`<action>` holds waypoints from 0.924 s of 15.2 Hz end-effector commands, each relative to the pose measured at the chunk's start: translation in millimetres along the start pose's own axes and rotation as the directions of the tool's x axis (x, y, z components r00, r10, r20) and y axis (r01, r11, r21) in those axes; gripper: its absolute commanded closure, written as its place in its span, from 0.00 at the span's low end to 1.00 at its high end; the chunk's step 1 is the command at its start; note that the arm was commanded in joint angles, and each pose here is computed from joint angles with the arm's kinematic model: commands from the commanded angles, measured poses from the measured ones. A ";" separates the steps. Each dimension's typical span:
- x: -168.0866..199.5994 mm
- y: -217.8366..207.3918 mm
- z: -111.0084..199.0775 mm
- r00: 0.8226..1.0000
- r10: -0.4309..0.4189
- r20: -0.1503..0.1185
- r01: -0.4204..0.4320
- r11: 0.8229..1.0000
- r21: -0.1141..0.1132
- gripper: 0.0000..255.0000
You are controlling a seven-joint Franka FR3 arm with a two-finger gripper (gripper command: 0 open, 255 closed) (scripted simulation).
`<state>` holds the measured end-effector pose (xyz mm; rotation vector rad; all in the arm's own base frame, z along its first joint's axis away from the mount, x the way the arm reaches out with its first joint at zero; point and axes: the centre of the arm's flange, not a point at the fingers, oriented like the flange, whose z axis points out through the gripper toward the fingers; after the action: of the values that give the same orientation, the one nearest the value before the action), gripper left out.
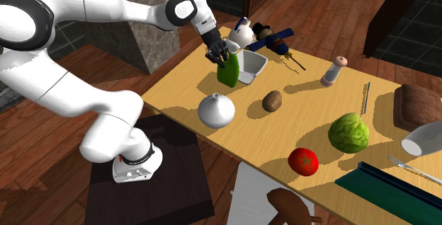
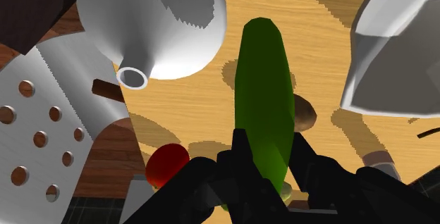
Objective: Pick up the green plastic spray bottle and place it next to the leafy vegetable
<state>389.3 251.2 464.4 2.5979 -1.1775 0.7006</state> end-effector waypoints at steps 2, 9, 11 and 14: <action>7.6 0.1 -13.8 1.000 0.000 0.000 0.000 1.000 0.000 1.00; 26.1 -0.3 -45.8 1.000 0.000 0.000 0.000 1.000 0.000 1.00; 31.3 -0.4 -55.0 1.000 0.000 0.000 0.000 1.000 0.000 1.00; 39.2 -0.5 -68.7 1.000 0.000 0.000 0.000 1.000 0.000 1.00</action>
<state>388.6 250.9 538.8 2.5982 -1.1774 0.7006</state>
